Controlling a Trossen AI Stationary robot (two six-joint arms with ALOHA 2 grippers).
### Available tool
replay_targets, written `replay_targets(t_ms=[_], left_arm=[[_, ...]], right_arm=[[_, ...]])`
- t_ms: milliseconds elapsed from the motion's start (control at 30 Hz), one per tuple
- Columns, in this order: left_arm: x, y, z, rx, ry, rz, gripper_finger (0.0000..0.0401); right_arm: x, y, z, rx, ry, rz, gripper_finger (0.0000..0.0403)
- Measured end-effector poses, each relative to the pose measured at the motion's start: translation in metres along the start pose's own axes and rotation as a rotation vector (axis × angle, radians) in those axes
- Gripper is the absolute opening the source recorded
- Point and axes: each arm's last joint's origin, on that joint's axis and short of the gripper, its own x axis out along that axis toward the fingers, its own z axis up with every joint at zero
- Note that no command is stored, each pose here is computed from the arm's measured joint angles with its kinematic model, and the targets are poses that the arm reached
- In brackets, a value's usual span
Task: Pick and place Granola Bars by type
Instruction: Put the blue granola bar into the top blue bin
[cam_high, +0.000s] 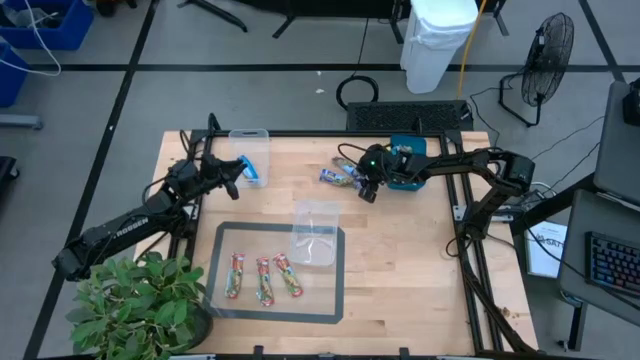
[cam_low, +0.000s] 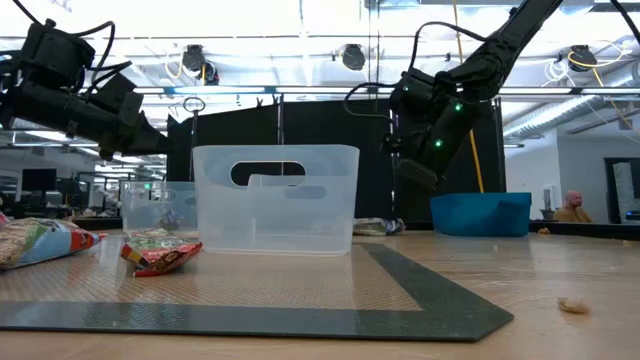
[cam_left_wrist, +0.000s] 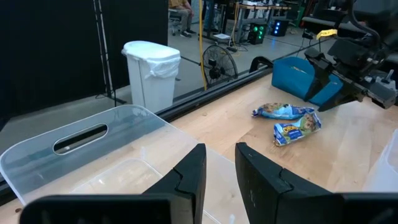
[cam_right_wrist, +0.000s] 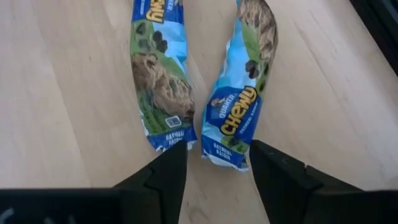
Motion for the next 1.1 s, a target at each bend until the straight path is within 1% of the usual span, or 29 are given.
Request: replay_targets(t_ms=[333, 567, 867, 1100], left_arm=[[0.000, 0.000, 0.000, 0.000, 0.000, 0.000, 0.0090], [0.000, 0.000, 0.000, 0.001, 0.000, -0.001, 0.0090], [0.000, 0.000, 0.000, 0.002, 0.003, 0.000, 0.0090], [0.000, 0.000, -0.001, 0.002, 0.006, 0.000, 0.0090]], right_arm=[[0.001, 0.000, 0.000, -0.019, 0.001, 0.000, 0.0169], [0.017, 0.000, -0.008, -0.053, 0.049, 0.000, 0.0169], [0.023, -0.001, -0.004, -0.084, 0.004, -0.033, 0.0169], [0.023, -0.001, -0.004, -0.099, 0.000, -0.034, 0.0145]])
